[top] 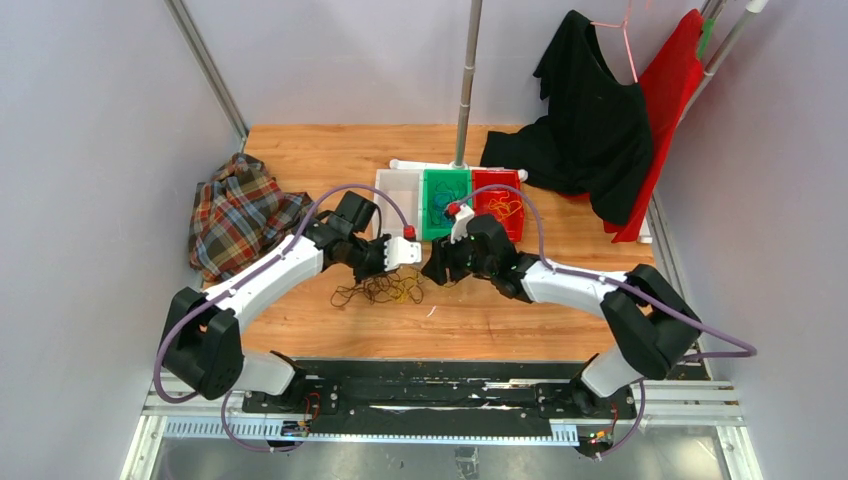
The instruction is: Untangle the cables
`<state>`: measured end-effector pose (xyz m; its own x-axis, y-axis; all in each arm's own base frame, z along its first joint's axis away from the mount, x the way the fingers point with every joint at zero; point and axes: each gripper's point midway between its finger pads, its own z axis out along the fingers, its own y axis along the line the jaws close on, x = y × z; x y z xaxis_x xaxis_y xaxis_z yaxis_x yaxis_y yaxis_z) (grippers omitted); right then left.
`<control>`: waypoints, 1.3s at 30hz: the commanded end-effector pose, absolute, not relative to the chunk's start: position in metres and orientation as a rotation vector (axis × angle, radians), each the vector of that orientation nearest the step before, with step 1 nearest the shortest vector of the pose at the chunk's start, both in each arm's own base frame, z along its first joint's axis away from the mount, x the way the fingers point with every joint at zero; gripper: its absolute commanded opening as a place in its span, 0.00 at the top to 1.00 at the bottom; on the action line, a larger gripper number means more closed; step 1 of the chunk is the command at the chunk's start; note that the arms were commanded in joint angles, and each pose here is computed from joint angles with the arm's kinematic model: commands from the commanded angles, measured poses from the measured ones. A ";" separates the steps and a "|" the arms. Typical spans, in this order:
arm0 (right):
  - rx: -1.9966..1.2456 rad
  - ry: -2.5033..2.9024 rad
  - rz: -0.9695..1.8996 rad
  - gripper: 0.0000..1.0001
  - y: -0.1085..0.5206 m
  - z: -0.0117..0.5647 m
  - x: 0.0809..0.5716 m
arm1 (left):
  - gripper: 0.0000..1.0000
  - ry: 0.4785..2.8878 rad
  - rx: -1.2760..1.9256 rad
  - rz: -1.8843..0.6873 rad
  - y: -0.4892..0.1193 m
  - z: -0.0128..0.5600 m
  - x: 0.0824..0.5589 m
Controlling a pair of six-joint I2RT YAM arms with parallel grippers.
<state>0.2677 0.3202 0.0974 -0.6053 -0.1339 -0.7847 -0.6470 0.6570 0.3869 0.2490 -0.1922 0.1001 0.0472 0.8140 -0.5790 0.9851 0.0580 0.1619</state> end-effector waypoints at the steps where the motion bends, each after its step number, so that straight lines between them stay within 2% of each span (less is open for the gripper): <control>1: -0.623 2.060 0.923 0.43 0.344 0.109 0.270 | 1.00 1.809 1.798 -0.480 -0.195 0.112 0.236; 9: -0.617 2.035 0.986 0.38 0.370 0.113 0.277 | 0.99 1.811 1.794 -0.479 -0.194 0.115 0.235; 19: -0.591 2.168 0.890 0.40 0.376 0.080 0.271 | 0.99 1.812 1.788 -0.463 -0.192 0.117 0.235; 20: -0.577 2.181 0.879 0.42 0.376 0.078 0.272 | 0.99 1.811 1.787 -0.463 -0.192 0.117 0.235; 23: -0.548 2.213 0.851 0.59 0.375 0.072 0.272 | 0.99 1.812 1.779 -0.456 -0.192 0.118 0.236; 28: -0.477 2.236 0.772 0.97 0.365 0.077 0.280 | 0.99 1.821 1.779 -0.430 -0.188 0.116 0.235; 39: -0.266 2.118 0.747 0.99 0.293 0.131 0.292 | 0.99 1.857 1.800 -0.176 -0.147 0.101 0.233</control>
